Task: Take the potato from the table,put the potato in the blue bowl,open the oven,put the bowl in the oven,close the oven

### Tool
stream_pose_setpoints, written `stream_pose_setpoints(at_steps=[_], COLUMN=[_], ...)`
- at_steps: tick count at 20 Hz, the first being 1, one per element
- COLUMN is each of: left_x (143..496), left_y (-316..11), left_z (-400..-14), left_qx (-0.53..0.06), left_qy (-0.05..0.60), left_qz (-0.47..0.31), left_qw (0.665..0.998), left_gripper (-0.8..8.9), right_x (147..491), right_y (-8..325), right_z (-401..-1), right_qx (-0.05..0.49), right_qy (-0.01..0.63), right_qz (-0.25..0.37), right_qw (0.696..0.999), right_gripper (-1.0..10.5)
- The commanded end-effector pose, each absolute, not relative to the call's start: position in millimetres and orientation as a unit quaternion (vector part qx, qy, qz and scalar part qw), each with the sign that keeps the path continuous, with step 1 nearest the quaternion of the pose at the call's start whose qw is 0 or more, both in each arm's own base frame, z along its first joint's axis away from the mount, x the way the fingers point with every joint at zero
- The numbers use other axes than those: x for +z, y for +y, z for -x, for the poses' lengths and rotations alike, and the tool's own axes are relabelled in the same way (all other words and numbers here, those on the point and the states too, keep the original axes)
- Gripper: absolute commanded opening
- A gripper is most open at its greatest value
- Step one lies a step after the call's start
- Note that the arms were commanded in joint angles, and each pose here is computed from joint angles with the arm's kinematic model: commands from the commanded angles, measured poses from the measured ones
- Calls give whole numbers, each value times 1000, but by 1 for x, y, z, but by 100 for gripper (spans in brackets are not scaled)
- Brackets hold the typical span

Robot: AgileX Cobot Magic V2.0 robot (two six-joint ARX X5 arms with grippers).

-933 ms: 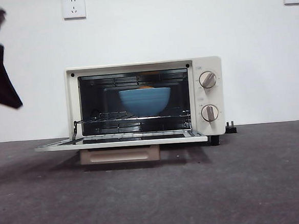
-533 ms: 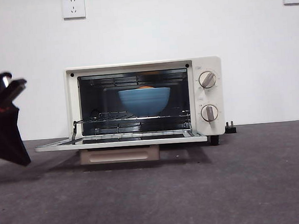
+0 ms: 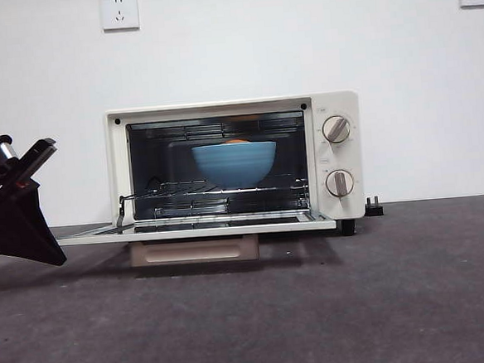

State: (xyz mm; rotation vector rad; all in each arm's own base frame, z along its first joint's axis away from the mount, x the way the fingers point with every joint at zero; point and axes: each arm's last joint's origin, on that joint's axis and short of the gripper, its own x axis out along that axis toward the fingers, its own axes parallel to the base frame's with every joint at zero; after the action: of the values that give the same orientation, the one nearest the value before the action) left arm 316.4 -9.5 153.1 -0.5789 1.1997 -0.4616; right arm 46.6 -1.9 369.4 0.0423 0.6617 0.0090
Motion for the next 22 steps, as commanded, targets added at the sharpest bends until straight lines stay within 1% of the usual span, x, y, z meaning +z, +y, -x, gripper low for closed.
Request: stream_pose_setpoints(at_steps=[1, 3, 6, 11, 19, 22], left_x=[150, 149, 149, 151, 154, 155], left_y=[-8, -7, -7, -9, -14, -14], left_z=[-320, -320, -321, -324, -323, -324], left_qx=[-188, -170, -166, -185, -239, -241], left_qy=[547, 552, 548, 538, 530, 529], left_qz=[267, 259, 262, 282, 308, 308], left_qw=[771, 774, 777, 773, 753, 754], left_gripper=[-8, -8, -8, -8, -8, -8], right_x=[367, 366, 366, 366, 368, 368], right_y=[-2, -2, -1, 0, -1, -1], right_z=[-44, -44, -44, -44, -46, -46], right_qx=[0, 1, 16, 18, 18, 18], right_qy=[328, 332, 332, 332, 319, 319], right_qz=[-35, -36, -41, -42, -40, -40], right_qw=[944, 942, 942, 942, 947, 947], right_gripper=[186, 186, 186, 186, 186, 186])
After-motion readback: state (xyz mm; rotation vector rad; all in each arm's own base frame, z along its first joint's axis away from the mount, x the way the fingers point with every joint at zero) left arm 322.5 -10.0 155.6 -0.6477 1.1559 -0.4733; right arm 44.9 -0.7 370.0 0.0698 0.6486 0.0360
